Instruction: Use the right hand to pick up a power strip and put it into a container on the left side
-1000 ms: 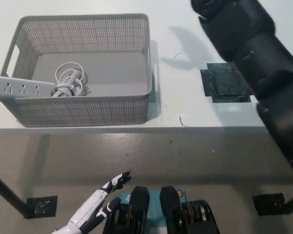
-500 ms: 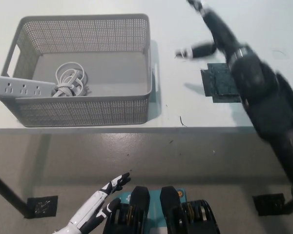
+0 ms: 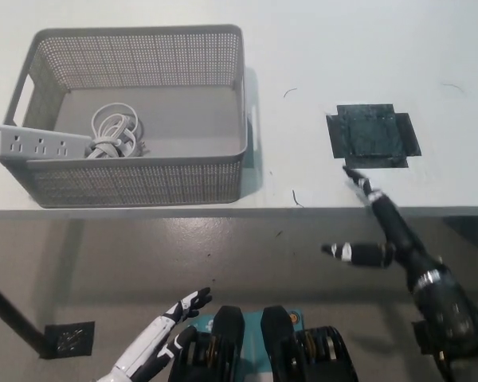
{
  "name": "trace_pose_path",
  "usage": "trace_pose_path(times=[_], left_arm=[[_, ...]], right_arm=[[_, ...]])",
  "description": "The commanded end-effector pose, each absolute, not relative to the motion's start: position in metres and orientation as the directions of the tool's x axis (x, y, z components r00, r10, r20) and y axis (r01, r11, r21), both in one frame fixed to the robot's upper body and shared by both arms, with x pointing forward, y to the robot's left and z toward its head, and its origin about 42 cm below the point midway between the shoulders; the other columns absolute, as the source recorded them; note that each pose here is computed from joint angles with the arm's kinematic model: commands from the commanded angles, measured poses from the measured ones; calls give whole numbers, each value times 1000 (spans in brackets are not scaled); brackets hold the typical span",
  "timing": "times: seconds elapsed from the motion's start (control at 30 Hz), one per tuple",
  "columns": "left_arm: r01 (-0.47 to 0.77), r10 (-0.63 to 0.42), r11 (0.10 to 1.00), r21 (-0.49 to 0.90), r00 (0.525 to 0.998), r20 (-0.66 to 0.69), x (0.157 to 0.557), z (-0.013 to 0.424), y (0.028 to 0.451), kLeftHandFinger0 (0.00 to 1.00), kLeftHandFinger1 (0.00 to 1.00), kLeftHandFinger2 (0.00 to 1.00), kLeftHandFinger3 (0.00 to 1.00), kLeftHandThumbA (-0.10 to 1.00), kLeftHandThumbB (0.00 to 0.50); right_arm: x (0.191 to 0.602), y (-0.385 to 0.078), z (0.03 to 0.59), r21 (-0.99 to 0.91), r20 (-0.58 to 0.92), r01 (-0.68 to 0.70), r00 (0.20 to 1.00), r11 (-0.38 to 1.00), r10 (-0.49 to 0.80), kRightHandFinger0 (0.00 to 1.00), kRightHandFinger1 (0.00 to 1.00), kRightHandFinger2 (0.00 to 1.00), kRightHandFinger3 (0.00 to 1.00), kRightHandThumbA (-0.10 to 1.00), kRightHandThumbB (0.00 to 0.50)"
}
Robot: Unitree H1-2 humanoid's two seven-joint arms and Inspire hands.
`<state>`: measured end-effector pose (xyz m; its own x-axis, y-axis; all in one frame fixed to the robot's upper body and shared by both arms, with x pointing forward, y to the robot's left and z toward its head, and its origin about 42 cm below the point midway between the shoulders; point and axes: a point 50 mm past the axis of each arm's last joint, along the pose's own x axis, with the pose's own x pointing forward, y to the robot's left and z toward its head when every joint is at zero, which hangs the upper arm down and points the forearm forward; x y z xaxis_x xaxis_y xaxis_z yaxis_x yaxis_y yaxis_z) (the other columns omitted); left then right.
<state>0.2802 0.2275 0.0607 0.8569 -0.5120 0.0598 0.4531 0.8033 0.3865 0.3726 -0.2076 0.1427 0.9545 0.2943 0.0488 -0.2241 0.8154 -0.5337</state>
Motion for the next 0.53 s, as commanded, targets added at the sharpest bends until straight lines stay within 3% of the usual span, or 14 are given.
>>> trace_pose_path(times=[0.0, 0.1, 0.33, 0.4, 0.43, 0.5], left_arm=[[321, -400, 886, 334, 894, 200, 276, 80, 242, 1000, 1000, 1000, 1000, 1000, 342], [310, -395, 892, 329, 889, 234, 276, 89, 241, 1000, 1000, 1000, 1000, 1000, 330], [284, -388, 897, 339, 872, 297, 266, 106, 238, 1000, 1000, 1000, 1000, 1000, 349], [289, -395, 894, 343, 871, 294, 262, 106, 236, 1000, 1000, 1000, 1000, 1000, 354], [291, -395, 894, 341, 871, 292, 261, 105, 236, 1000, 1000, 1000, 1000, 1000, 353], [293, -397, 890, 349, 874, 280, 260, 102, 237, 1000, 1000, 1000, 1000, 1000, 340]], right_arm=[[175, -183, 282, -348, 822, -84, 452, 934, 347, 1000, 1000, 1000, 1000, 1000, 189], [172, -173, 262, -355, 786, -54, 524, 933, 329, 1000, 1000, 1000, 1000, 1000, 207], [180, -163, 199, -345, 614, -171, 703, 923, 360, 1000, 1000, 1000, 1000, 1000, 232], [193, -168, 172, -355, 552, -159, 760, 921, 344, 1000, 1000, 1000, 1000, 1000, 164], [195, -169, 167, -355, 543, -157, 767, 921, 340, 1000, 1000, 1000, 1000, 1000, 163], [208, -171, 147, -352, 486, -148, 815, 924, 316, 1000, 1000, 1000, 1000, 1000, 207]])
